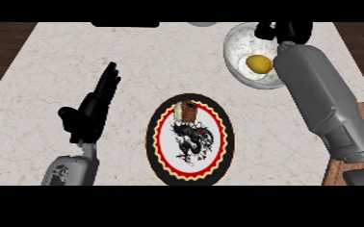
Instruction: Pick the lemon from the plate and place it in the bowl
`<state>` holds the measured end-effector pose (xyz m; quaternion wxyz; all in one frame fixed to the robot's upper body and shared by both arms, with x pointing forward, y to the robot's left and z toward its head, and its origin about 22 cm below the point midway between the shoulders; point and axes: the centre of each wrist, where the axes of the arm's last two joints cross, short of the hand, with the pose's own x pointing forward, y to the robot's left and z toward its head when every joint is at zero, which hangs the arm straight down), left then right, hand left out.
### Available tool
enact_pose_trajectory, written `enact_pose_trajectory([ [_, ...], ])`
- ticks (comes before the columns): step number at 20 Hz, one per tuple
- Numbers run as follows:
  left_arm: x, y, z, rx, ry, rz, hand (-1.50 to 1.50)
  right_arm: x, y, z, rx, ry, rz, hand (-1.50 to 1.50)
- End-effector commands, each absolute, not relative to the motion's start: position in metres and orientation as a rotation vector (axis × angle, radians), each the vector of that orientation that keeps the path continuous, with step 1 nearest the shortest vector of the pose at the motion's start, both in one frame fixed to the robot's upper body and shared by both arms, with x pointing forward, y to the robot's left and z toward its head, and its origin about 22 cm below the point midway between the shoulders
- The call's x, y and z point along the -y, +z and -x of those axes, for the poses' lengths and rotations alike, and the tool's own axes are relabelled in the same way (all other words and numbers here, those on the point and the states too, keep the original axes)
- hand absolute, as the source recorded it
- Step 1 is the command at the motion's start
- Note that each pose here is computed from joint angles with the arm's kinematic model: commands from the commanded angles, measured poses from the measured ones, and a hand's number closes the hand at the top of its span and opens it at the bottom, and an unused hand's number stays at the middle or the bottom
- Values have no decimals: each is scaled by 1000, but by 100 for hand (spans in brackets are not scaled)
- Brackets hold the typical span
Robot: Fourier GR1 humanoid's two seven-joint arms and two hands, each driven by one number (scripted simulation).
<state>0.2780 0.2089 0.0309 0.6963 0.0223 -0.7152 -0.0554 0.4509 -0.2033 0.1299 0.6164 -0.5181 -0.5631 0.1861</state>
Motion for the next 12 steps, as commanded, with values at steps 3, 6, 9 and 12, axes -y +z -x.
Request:
enact_pose_trajectory([
  [3, -209, 51, -286, 1593, -122, -42, 0, 241, 80, -440, 1287, 405, 956, -150],
  [6, -222, 32, -282, 1599, -98, -55, 0, 250, 92, -441, 1368, 437, 888, -150],
  [9, -219, 29, -283, 1585, -101, -53, 0, 239, 93, -442, 1483, 346, 826, -150],
  [12, -212, 22, -280, 1588, -115, -49, 0, 238, 104, -446, 1600, 225, 869, -150],
])
